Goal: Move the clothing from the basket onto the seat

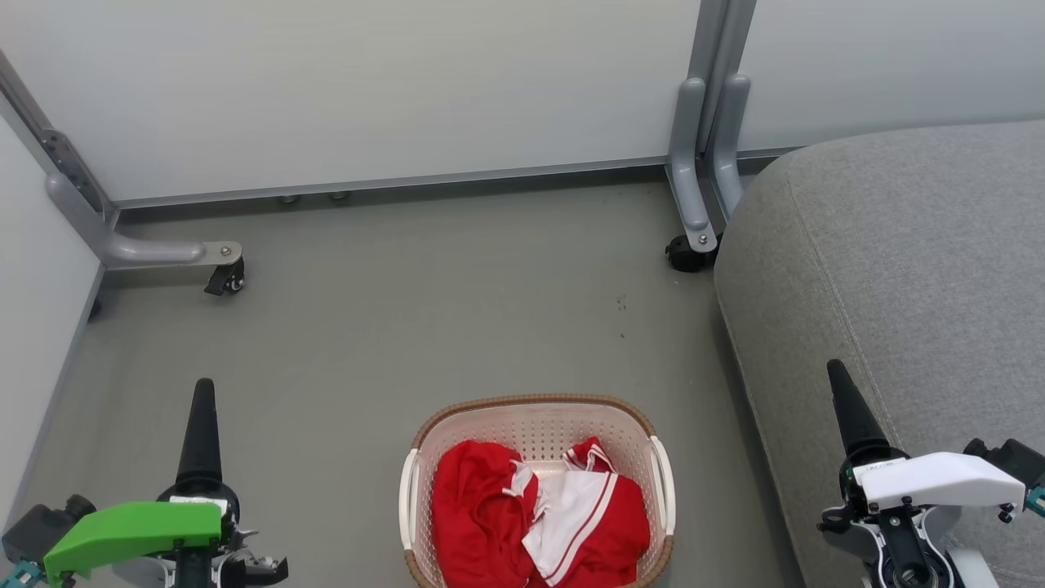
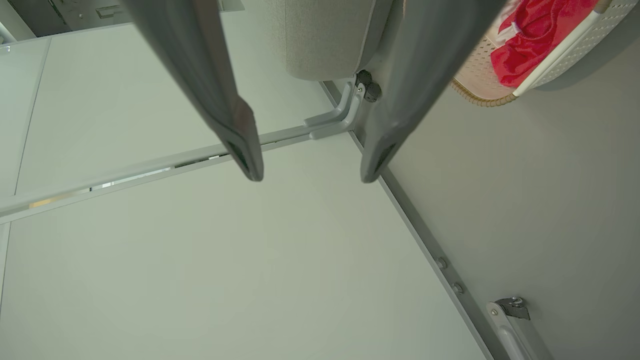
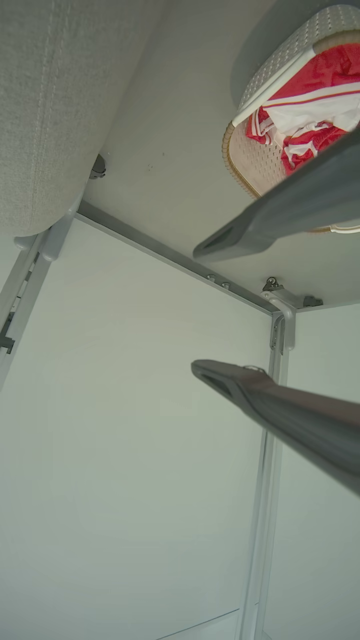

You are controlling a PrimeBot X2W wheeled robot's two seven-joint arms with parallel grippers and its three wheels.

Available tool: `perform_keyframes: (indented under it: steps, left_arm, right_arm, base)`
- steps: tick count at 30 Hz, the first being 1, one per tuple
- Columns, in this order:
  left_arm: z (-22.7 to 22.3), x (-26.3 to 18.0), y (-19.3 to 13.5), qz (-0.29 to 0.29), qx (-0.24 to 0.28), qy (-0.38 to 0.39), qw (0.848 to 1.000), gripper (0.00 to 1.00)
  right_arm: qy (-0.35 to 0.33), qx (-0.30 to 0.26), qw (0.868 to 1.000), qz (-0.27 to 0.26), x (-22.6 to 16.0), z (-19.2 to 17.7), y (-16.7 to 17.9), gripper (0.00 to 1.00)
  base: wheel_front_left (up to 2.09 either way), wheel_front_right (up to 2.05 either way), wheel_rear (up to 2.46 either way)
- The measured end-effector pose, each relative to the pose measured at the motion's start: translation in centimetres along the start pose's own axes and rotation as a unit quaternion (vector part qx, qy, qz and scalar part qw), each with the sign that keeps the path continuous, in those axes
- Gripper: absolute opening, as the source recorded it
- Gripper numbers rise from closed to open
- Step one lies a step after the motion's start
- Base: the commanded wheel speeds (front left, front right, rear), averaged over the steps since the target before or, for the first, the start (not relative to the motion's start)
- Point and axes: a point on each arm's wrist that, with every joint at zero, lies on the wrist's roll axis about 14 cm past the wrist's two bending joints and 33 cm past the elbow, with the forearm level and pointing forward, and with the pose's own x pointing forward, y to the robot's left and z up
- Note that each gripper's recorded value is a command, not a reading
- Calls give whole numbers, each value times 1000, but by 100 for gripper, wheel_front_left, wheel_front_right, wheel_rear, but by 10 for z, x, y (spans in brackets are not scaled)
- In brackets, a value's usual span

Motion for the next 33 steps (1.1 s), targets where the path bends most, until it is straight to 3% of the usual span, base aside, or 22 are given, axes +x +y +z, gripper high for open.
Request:
perform_keyframes:
  steps: [6,15,27,29,33]
  left_arm:
    - [-1,2,-17,-15,87,-3,996,100]
    - [-21,0,-35,-38,218,9,975,100]
    - [-31,-5,-34,-32,321,11,947,100]
    - [-34,-7,-39,-40,363,6,931,100]
    - [-35,-7,-39,-41,370,6,928,100]
  right_arm:
    - [-2,-70,997,19,1,-1,12,100]
    - [4,-177,983,55,0,-12,32,100]
    - [8,-263,961,80,-5,-23,43,100]
    - [7,-303,948,95,-7,-28,49,100]
    - [6,-309,946,96,-8,-29,49,100]
  base:
    - [0,0,0]
    - [0,0,0]
    - [0,0,0]
    - [0,0,0]
    - [0,0,0]
